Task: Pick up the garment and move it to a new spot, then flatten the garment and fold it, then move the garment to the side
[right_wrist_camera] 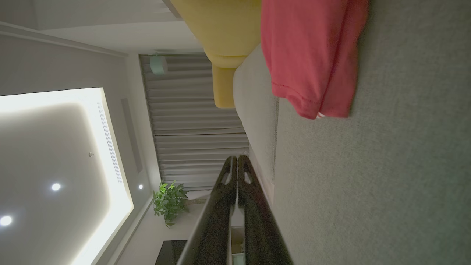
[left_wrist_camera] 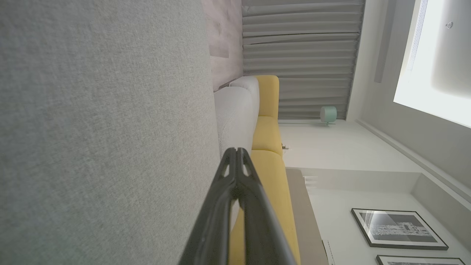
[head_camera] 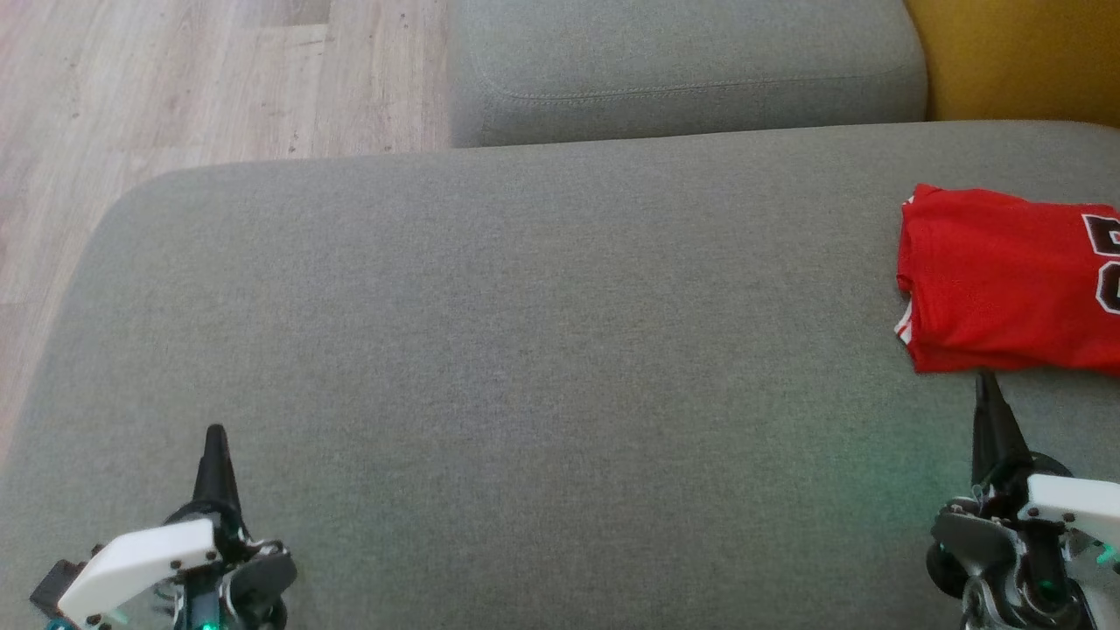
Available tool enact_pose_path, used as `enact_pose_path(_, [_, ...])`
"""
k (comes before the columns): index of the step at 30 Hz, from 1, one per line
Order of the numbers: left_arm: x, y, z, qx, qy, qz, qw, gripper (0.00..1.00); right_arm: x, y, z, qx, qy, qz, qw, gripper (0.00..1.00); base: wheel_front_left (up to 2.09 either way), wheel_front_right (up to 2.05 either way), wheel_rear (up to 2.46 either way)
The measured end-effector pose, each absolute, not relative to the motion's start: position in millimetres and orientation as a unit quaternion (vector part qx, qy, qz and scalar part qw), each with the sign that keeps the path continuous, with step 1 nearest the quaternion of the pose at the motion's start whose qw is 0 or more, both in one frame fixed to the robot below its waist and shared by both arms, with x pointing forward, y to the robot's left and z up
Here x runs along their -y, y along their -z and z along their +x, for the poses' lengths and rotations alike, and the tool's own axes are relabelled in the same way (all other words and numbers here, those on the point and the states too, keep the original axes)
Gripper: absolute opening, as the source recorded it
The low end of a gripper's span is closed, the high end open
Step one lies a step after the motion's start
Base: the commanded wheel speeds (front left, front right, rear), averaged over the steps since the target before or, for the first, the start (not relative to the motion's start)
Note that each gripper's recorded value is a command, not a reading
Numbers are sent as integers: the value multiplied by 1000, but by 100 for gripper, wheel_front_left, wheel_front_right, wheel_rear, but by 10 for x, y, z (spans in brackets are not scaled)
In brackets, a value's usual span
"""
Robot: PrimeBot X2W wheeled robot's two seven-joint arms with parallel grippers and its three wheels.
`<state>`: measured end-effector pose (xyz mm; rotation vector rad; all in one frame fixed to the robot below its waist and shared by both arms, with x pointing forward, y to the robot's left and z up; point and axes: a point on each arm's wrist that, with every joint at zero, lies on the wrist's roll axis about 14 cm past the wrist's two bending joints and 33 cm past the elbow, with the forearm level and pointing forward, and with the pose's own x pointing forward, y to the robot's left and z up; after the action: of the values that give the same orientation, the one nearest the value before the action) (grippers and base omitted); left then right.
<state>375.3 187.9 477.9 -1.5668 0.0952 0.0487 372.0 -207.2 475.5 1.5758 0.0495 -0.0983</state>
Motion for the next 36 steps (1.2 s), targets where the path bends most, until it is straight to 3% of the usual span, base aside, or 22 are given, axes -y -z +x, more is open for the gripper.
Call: enact_pose_path(36, [-1879, -4779, 3753, -43, -22, -705, 707, 0, 2072, -4755, 3720, -22, 44, 709, 704, 0, 0, 0, 0])
